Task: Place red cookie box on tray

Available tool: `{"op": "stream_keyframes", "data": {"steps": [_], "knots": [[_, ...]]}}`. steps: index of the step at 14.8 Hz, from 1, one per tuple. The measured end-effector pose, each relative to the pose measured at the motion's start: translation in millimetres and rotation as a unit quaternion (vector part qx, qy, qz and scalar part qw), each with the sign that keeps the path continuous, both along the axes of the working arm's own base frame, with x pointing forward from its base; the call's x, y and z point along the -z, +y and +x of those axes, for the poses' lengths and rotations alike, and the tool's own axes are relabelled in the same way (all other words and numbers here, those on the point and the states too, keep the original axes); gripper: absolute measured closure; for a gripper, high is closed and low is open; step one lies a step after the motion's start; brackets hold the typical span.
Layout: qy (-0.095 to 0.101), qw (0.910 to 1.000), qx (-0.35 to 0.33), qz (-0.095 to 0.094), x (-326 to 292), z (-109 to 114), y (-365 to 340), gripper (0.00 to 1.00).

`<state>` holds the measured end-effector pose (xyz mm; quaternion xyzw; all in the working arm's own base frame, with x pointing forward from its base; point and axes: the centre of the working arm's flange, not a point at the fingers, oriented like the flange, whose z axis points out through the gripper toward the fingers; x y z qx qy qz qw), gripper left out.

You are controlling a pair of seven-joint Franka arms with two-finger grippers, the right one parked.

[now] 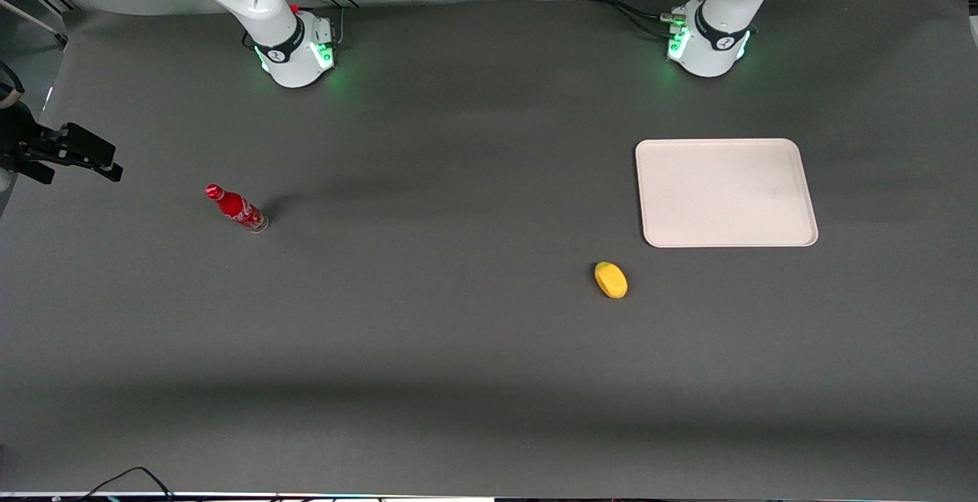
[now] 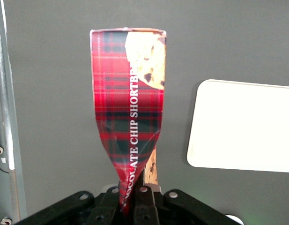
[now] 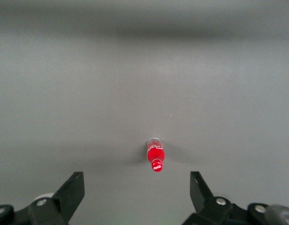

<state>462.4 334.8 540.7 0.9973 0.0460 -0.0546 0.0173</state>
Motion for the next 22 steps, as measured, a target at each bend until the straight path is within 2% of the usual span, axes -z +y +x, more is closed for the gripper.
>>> {"op": "stream_keyframes", "data": {"steps": [2,5,8,11,15,22], "knots": [[0.003,0.9998,0.017,-0.002,3,12,-16,0.95],[0.014,0.9990,0.042,-0.004,31,41,-64,0.95],[0.006,0.9984,0.056,0.004,70,58,-103,0.95],[-0.006,0.9985,0.055,0.007,104,54,-116,0.95],[-0.032,0.9989,0.027,0.019,159,37,-140,0.95],[-0.053,0.9983,0.022,0.015,231,8,-186,0.95]]}}
